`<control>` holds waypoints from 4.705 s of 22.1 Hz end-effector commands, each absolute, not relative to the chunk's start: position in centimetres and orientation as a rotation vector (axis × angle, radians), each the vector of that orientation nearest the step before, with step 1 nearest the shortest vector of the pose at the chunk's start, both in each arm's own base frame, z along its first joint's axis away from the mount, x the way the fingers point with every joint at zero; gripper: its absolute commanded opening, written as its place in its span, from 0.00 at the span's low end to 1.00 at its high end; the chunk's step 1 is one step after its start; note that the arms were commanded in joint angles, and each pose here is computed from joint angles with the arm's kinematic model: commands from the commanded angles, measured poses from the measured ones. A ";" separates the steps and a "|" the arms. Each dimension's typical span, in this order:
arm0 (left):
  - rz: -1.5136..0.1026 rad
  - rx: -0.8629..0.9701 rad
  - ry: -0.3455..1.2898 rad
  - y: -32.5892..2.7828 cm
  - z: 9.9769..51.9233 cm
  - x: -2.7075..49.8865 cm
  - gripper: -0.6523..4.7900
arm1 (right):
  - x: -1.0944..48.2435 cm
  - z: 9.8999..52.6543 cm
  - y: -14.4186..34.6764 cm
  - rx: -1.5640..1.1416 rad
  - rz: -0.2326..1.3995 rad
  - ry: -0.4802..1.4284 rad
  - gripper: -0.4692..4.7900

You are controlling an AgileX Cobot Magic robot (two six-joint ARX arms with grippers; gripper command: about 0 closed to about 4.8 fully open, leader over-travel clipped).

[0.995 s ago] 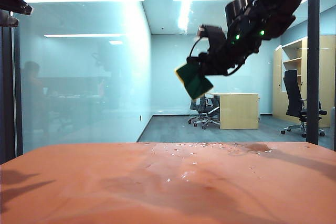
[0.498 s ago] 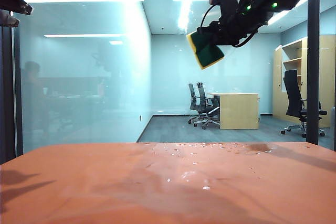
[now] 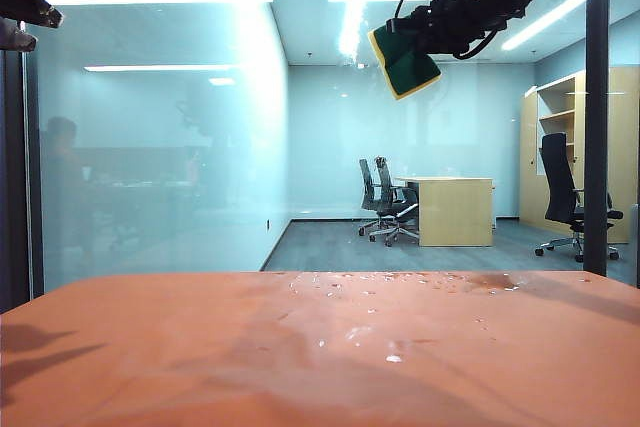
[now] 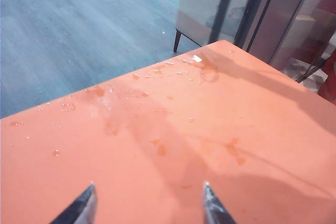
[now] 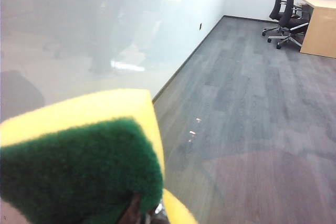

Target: Pick up the sponge from the table, wipe the water off the glass, and finally place the sponge back on the table.

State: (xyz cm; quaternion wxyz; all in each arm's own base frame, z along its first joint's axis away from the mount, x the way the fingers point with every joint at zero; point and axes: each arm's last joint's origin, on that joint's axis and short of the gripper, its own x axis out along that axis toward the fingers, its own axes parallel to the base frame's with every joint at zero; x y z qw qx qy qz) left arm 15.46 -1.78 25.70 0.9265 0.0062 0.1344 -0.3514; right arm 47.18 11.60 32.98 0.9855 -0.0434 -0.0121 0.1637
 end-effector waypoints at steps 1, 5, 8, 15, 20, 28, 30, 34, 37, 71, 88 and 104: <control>-0.727 0.018 0.274 -1.8 25.7 15.4 0.59 | 47.0 33.8 11.6 -0.075 0.341 -0.066 0.07; -0.727 0.016 0.279 -1.8 25.7 15.4 0.59 | 47.2 32.5 12.4 -0.080 0.363 0.009 0.07; -0.727 0.017 0.278 -1.8 25.7 15.4 0.56 | 47.7 30.3 12.7 -0.086 0.378 0.109 0.07; -0.730 0.015 0.278 -1.8 25.7 15.4 0.56 | 48.5 25.8 13.2 -0.093 0.400 0.243 0.07; -0.730 0.015 0.278 -1.8 25.7 15.4 0.56 | 48.4 22.2 14.1 -0.102 0.422 0.358 0.07; -0.730 0.016 0.278 -1.8 25.7 15.4 0.56 | 47.9 21.8 15.0 -0.058 0.440 0.406 0.07; -0.729 0.015 0.278 -1.8 25.7 15.4 0.56 | 47.6 21.5 15.3 0.000 0.454 0.448 0.07; -0.729 0.016 0.277 -1.8 25.7 15.4 0.56 | 46.9 22.1 15.3 0.076 0.452 0.527 0.07; -0.730 0.015 0.277 -1.8 25.7 15.4 0.56 | 46.1 23.6 15.3 0.076 0.456 0.533 0.07; -0.725 0.024 0.238 -1.8 26.1 15.5 0.56 | 30.9 27.2 7.0 0.288 0.342 0.504 0.07; -0.755 -0.012 0.307 -1.9 25.5 15.2 0.56 | 26.1 16.8 12.2 0.572 0.516 0.812 0.07; -0.754 -0.015 0.315 -1.9 25.4 15.2 0.56 | 27.7 11.2 13.2 0.699 0.520 0.955 0.42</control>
